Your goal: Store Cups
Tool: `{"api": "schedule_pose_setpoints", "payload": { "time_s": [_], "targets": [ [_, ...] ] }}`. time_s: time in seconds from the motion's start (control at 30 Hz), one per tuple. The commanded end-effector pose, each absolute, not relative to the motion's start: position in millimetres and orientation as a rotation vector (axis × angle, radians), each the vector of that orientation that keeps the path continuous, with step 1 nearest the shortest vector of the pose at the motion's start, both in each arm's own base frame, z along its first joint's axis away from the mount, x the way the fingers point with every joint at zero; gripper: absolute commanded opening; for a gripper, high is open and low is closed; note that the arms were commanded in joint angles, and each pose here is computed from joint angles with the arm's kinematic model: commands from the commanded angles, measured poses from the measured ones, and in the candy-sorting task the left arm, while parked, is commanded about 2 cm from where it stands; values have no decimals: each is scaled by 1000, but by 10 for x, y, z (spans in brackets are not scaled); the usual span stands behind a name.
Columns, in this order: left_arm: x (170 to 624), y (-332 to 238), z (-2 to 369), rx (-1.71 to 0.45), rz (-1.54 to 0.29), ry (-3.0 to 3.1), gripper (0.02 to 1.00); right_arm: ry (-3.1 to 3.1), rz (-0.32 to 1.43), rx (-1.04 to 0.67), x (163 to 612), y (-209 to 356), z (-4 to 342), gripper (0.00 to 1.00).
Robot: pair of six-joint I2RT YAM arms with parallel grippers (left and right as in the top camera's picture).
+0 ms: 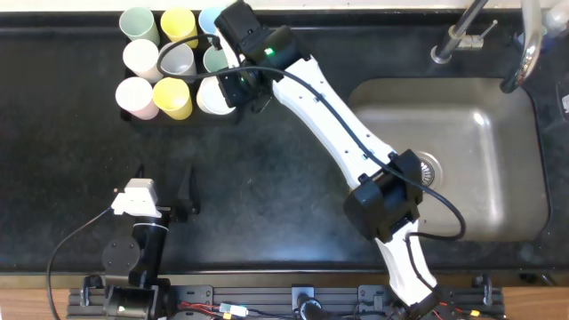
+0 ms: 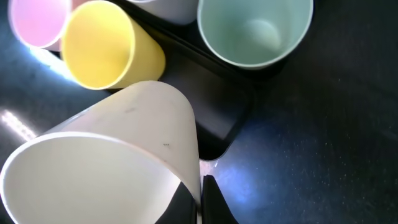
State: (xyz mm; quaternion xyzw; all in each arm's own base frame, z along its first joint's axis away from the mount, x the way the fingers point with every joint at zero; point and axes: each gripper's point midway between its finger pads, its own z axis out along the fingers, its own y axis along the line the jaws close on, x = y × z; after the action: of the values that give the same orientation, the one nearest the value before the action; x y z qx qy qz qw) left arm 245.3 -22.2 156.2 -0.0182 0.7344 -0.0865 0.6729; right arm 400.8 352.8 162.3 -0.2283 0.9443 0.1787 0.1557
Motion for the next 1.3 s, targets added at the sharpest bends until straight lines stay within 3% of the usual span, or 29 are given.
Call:
{"api": "schedule_pose_setpoints", "payload": {
  "time_s": [0.03, 0.33, 1.3],
  "targets": [
    [2446, -249, 1570, -14, -193, 1649, 1000, 2707, 486, -582, 4126, 3533, 1573, 45],
    [2446, -249, 1570, -14, -193, 1649, 1000, 2739, 467, -604, 4092, 3610, 1364, 42],
    [2446, -249, 1570, -14, -193, 1649, 998, 2749, 359, -585, 4082, 3603, 1204, 42]
  ]
}}
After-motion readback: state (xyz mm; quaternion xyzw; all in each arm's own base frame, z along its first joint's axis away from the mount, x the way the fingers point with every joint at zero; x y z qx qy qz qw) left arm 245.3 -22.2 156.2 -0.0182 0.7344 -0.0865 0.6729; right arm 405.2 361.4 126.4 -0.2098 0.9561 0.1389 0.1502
